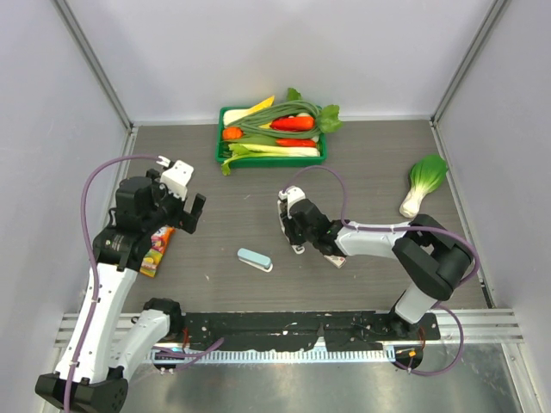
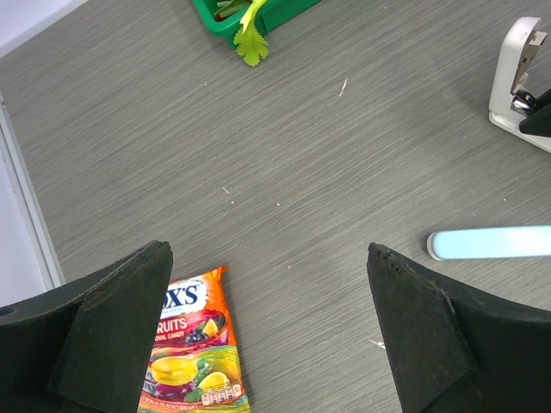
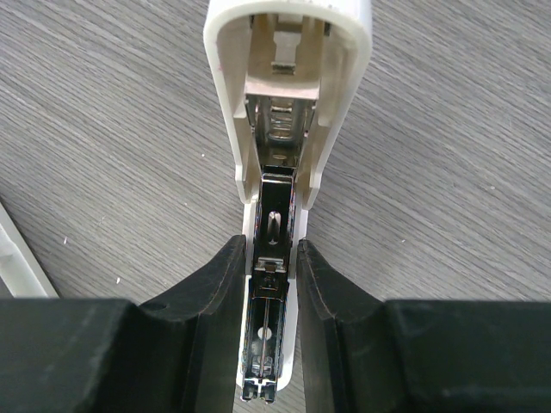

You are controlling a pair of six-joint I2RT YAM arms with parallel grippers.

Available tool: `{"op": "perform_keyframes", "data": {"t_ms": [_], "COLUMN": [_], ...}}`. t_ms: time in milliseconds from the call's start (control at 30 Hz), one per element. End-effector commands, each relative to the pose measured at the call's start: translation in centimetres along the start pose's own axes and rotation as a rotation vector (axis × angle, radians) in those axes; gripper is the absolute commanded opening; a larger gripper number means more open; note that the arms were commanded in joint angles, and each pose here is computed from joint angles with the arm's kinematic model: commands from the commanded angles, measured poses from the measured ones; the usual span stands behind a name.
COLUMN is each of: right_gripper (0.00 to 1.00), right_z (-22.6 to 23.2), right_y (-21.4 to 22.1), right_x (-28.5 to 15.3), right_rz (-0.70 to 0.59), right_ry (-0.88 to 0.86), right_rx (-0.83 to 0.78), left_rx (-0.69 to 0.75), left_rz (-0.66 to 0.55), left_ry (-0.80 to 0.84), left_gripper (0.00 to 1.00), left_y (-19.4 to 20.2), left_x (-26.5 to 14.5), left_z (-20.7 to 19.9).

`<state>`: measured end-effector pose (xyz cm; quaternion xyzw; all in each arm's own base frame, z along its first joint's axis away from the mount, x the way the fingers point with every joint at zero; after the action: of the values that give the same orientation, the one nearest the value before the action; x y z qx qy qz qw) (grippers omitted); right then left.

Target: Load the staples into the stapler

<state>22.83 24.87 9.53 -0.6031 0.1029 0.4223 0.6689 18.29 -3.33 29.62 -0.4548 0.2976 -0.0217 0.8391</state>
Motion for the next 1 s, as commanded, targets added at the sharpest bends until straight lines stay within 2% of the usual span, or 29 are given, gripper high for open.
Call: {"op": "perform_keyframes", "data": {"t_ms": [0,233,500,867,967], "right_gripper": [0.13,0.29,0.40,0.41,0.47], "right_z": [1.4,1.6,2.2,2.1,2.0], "right_y": [-2.5,-3.1,-4.6,-4.8,-5.7], "right_x": [0.0,-0.4,-1.6,-1.8,-2.5], "right_rz": [-0.095,-0.116,-0.147,-0.149,-0.164], "right_ry": [-0.036,-0.040,-0.074,-0.073,-0.076], "right_rx": [-0.001,-0.012,-0.035,-0.056,-0.092], "left_rx": [0.006,0.005,0.006,0.020,0.070], "left_rz": [-0.040,-0.039,-0.033,-0.040,-0.067], "left_ry": [-0.014,-0.007,0.008,0.029,0.108], "left_gripper": [1.00,1.00,1.00,1.00,1.00], "left_y": [-0.5,-0.4,-0.4,-0.5,-0.5], "left_x": [-0.2,-0.1,0.1,0.0,0.2], "left_z": [0.2,0.2,0.1,0.0,-0.5]}}
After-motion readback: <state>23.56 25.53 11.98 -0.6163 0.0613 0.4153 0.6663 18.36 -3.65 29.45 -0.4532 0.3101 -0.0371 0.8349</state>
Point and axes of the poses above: each gripper's point midway between its finger pads, its own x axis out along the fingers, its own z axis along the line the jaws close on, y = z × x, the point moved 9 cm from there along -x, back along the fingers, and after that the axes turned 15 degrees about x, right-handed, at the moved point
